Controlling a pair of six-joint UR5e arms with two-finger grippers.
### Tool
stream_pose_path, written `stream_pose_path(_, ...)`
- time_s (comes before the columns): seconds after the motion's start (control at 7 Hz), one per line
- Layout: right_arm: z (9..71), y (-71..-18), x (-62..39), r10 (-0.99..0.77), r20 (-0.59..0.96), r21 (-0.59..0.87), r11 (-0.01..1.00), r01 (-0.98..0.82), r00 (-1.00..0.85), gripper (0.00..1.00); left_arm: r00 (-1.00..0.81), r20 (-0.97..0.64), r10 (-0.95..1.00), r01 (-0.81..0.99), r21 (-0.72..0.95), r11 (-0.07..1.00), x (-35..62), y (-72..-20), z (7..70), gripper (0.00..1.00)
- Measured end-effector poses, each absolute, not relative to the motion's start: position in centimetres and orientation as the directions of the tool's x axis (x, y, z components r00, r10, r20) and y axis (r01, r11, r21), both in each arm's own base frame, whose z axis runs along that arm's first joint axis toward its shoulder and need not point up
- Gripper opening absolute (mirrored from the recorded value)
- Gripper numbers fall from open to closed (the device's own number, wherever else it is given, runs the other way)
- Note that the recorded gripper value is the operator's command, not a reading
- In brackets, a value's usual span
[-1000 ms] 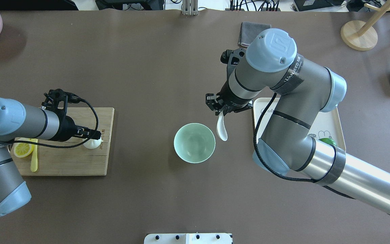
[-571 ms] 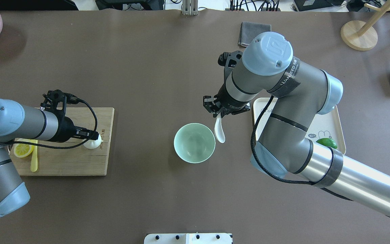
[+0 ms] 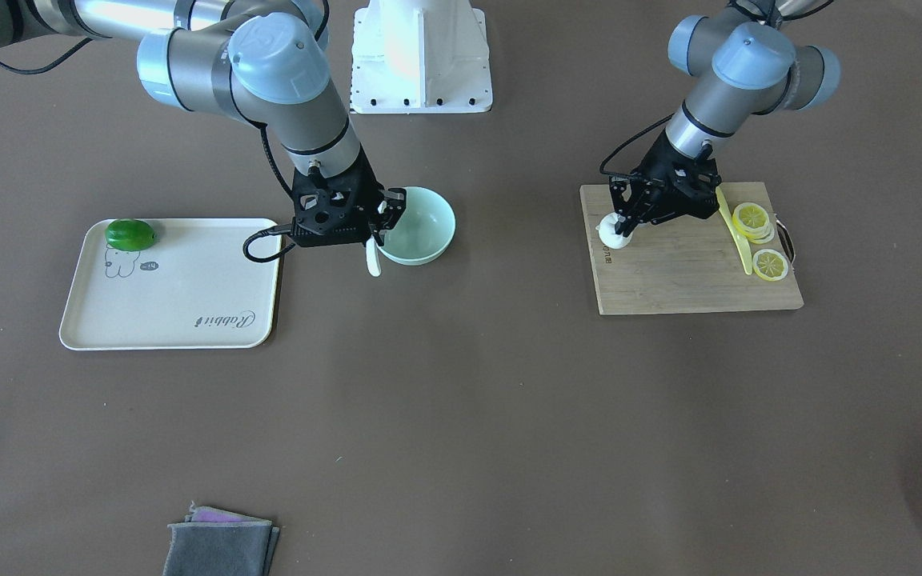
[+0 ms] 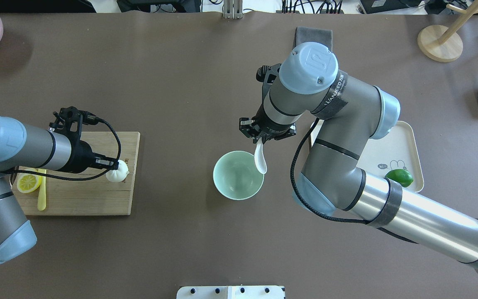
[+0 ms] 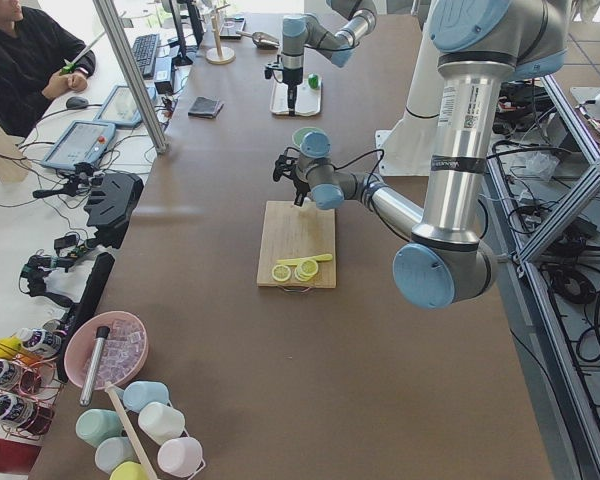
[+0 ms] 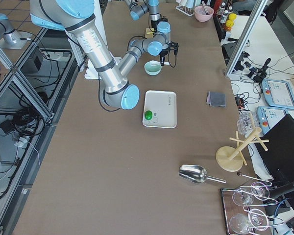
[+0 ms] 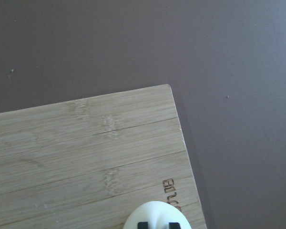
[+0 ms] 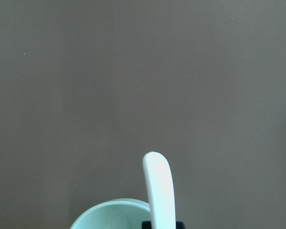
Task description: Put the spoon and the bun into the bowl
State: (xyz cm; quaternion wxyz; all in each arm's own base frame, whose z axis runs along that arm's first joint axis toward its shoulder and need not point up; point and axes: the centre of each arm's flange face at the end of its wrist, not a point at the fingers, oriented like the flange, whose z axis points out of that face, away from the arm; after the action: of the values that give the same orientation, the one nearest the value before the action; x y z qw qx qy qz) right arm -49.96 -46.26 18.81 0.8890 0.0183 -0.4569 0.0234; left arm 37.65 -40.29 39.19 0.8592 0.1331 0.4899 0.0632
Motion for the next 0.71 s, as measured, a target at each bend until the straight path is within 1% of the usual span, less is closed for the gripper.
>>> stream_pose_path(0.29, 18.3, -45.5, -51.2, 0.017, 0.812, 0.02, 0.998, -0.057, 0.584, 0.0, 0.485, -0.842, 0.236, 0.027, 0.284, 0.958, 36.7, -41.5, 37.5, 0.0)
stream_pose_path(0.71, 18.2, -44.3, -54.6, 0.009, 0.818, 0.038, 0.997, -0.071, 0.575, 0.0, 0.492, -0.842, 0.222, 0.037, 0.275, 0.961, 37.0, -43.0, 35.0, 0.0)
